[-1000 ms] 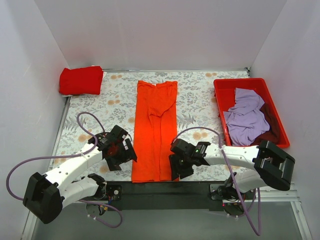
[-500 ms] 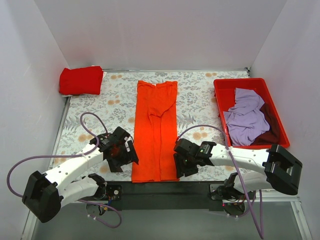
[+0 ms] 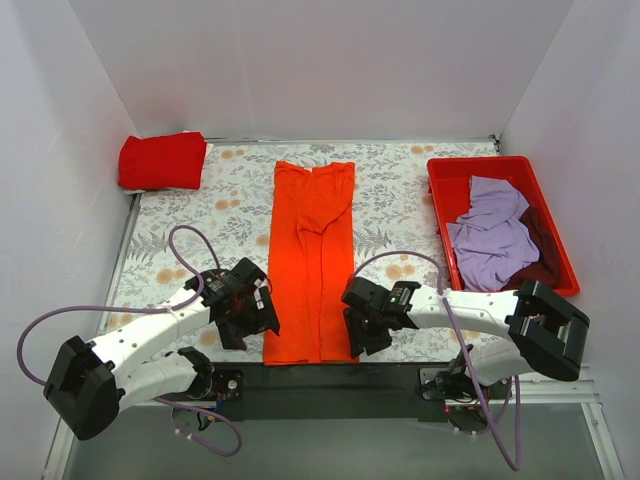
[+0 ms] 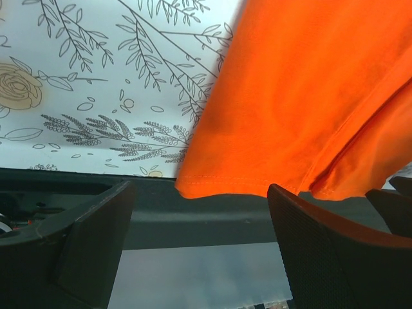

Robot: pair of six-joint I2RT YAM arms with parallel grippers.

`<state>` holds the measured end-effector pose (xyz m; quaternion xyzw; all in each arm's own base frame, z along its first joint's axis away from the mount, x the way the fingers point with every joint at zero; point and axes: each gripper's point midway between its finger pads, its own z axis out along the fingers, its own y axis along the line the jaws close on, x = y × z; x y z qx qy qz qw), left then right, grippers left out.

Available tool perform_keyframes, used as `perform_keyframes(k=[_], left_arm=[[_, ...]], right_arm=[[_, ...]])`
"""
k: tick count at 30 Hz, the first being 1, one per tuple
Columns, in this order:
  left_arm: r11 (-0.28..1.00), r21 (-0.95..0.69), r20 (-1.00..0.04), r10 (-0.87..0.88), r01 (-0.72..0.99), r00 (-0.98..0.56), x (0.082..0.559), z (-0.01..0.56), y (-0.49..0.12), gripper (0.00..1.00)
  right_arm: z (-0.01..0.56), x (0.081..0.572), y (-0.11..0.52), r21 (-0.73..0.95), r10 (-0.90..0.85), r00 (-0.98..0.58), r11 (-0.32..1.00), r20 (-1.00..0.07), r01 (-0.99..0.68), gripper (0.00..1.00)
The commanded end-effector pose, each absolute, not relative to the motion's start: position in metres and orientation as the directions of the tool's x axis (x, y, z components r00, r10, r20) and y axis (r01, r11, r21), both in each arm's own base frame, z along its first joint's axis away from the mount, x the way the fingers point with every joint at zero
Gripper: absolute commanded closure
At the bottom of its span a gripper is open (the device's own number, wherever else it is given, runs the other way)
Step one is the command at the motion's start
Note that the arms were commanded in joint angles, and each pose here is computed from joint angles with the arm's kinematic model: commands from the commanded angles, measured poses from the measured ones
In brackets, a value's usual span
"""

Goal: Fold and stack the t-shirts
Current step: Fold the tshirt

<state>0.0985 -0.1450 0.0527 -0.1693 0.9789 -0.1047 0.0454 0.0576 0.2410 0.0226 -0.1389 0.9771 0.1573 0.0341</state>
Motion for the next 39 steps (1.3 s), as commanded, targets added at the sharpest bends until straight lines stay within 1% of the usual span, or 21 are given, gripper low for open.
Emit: perform_keyframes(k=[1,3,7,10,14,19,23,27,28,32,33,34,36,37,39], left_arm=[[0.920,-0.211,-0.039,-0.344,-0.329,-0.938,0.093,0.054,-0.146,0.17],[0.922,-0.208,-0.039,-0.343,-0.328,-0.939,0.092,0.055,-0.147,0.17],[0.926,-0.192,-0.037,-0.336,-0.324,-0.941,0.088,0.054,-0.147,0.17],[0.928,-0.190,-0.035,-0.332,-0.320,-0.943,0.086,0.054,-0.148,0.17],[0.929,-0.181,-0.027,-0.334,-0.324,-0.942,0.083,0.052,-0.148,0.17],[0.934,-0.165,-0.011,-0.323,-0.317,-0.946,0.076,0.050,-0.149,0.18],[0.939,-0.148,-0.003,-0.316,-0.312,-0.949,0.072,0.047,-0.149,0.19],[0.943,-0.127,0.009,-0.308,-0.307,-0.951,0.067,0.043,-0.150,0.20],[0.946,-0.120,0.011,-0.301,-0.300,-0.953,0.066,0.041,-0.151,0.21],[0.951,-0.090,0.026,-0.294,-0.295,-0.955,0.060,0.035,-0.151,0.24],[0.952,-0.087,0.028,-0.291,-0.293,-0.956,0.060,0.035,-0.152,0.25],[0.955,-0.082,0.027,-0.284,-0.286,-0.958,0.058,0.035,-0.153,0.28],[0.955,-0.074,0.025,-0.286,-0.287,-0.958,0.058,0.035,-0.155,0.32],[0.957,-0.072,0.024,-0.281,-0.282,-0.960,0.057,0.035,-0.156,0.35],[0.958,-0.059,0.021,-0.280,-0.280,-0.960,0.057,0.034,-0.156,0.40]], right_arm=[[0.020,0.063,0.247,0.289,-0.262,-0.957,0.913,-0.124,-0.287,0.49],[0.016,0.059,0.246,0.284,-0.269,-0.958,0.915,-0.099,-0.286,0.51],[0.006,0.048,0.236,0.228,-0.294,-0.955,0.928,-0.042,-0.296,0.52],[0.004,0.045,0.234,0.198,-0.319,-0.947,0.928,-0.019,-0.317,0.52],[0.000,0.040,0.230,0.168,-0.338,-0.941,0.928,0.003,-0.333,0.56],[-0.001,0.040,0.224,0.157,-0.335,-0.942,0.930,-0.001,-0.331,0.60],[0.000,0.041,0.222,0.161,-0.328,-0.944,0.931,-0.018,-0.327,0.61],[-0.002,0.041,0.218,0.152,-0.332,-0.943,0.931,-0.019,-0.331,0.69],[-0.002,0.041,0.218,0.151,-0.333,-0.943,0.931,-0.018,-0.332,0.75],[-0.003,0.041,0.220,0.158,-0.344,-0.939,0.926,-0.020,-0.343,0.89],[-0.003,0.041,0.220,0.158,-0.348,-0.937,0.925,-0.019,-0.347,0.95],[-0.004,0.040,0.220,0.158,-0.350,-0.937,0.924,-0.017,-0.348,0.99],[-0.005,0.040,0.221,0.162,-0.355,-0.935,0.922,-0.016,-0.352,0.99],[-0.004,0.040,0.222,0.166,-0.358,-0.934,0.920,-0.018,-0.356,0.99],[-0.005,0.040,0.222,0.168,-0.361,-0.933,0.918,-0.019,-0.358,0.99]])
